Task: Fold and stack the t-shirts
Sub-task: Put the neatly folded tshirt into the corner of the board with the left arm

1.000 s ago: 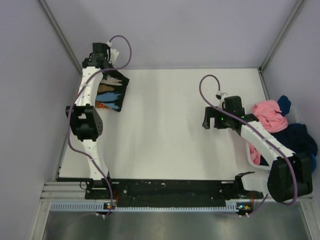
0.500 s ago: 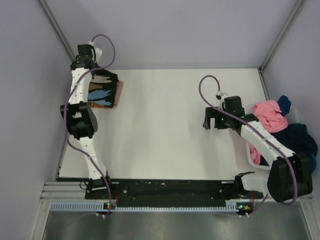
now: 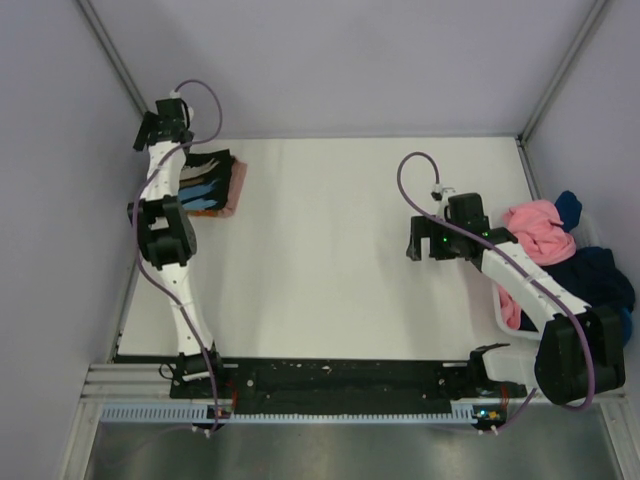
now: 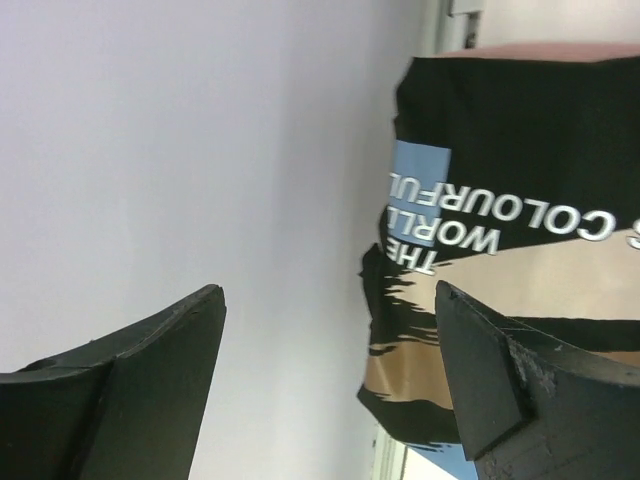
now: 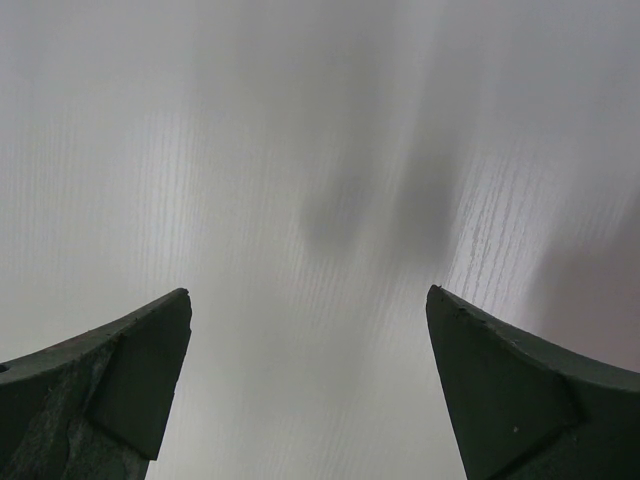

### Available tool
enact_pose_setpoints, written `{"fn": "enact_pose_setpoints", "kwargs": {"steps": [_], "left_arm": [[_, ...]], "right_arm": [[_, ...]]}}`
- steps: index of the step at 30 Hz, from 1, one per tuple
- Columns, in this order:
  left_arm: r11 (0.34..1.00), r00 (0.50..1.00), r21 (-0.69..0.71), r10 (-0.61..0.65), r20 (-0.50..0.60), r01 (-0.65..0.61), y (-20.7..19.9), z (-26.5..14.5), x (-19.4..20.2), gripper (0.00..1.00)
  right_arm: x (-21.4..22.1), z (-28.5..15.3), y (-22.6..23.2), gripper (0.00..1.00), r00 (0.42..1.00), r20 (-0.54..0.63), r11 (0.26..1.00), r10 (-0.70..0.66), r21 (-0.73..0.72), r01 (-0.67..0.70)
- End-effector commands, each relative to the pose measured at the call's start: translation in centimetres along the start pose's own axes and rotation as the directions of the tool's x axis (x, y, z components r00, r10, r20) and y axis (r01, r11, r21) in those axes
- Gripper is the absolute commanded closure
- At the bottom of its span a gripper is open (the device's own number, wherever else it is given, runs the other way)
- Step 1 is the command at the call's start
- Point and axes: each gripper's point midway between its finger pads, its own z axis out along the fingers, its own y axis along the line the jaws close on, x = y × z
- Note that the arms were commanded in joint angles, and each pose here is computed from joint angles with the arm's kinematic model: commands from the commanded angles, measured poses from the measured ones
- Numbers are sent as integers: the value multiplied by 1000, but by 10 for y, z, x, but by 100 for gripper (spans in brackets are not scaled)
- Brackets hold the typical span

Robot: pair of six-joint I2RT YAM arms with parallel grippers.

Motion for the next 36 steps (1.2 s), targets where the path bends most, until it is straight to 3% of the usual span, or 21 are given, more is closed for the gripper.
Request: {"fn": "enact_pose_setpoints", "kwargs": {"steps": [1, 5, 8, 9, 10, 16, 21, 26, 30, 36], "left_arm": [[984, 989, -144, -85, 124, 103, 68, -43, -33, 11], [995, 986, -39, -82, 142, 88, 52, -65, -28, 11], [988, 979, 144, -83, 186, 56, 20, -99, -25, 10], [978, 977, 203, -86, 197, 46, 10, -112, -22, 1], [967, 973, 252, -92, 209, 37, -1, -126, -19, 1], [851, 966, 516, -46, 253, -95, -87, -214, 30, 1], [715, 924, 688, -166, 344, -127, -137, -281, 71, 1], [671, 859, 728, -282, 428, -143, -167, -303, 119, 1], [727, 808, 682, -353, 471, -80, -174, -295, 145, 1], [746, 781, 666, -429, 453, 23, -184, -278, 164, 1]], "right_arm": [[-23, -15, 9, 1, 997, 78, 1000, -20, -19, 22], [-29, -22, 10, 1, 994, 106, 1000, -20, -19, 22], [-34, -28, 6, 1, 991, 135, 1000, -21, 6, 20], [-35, -30, 5, 1, 990, 142, 1000, -25, 16, 23], [-35, -31, 4, 1, 988, 149, 999, -26, 23, 23], [-27, -32, -2, 1, 983, 181, 999, -34, 42, 27], [-29, -35, 3, 1, 966, 257, 1000, -24, 5, 24], [-34, -35, 7, 1, 943, 332, 999, -15, -22, 23], [-30, -30, 5, 1, 932, 361, 999, -11, -27, 22], [-22, -28, 3, 1, 911, 413, 999, -6, -36, 22]]}}
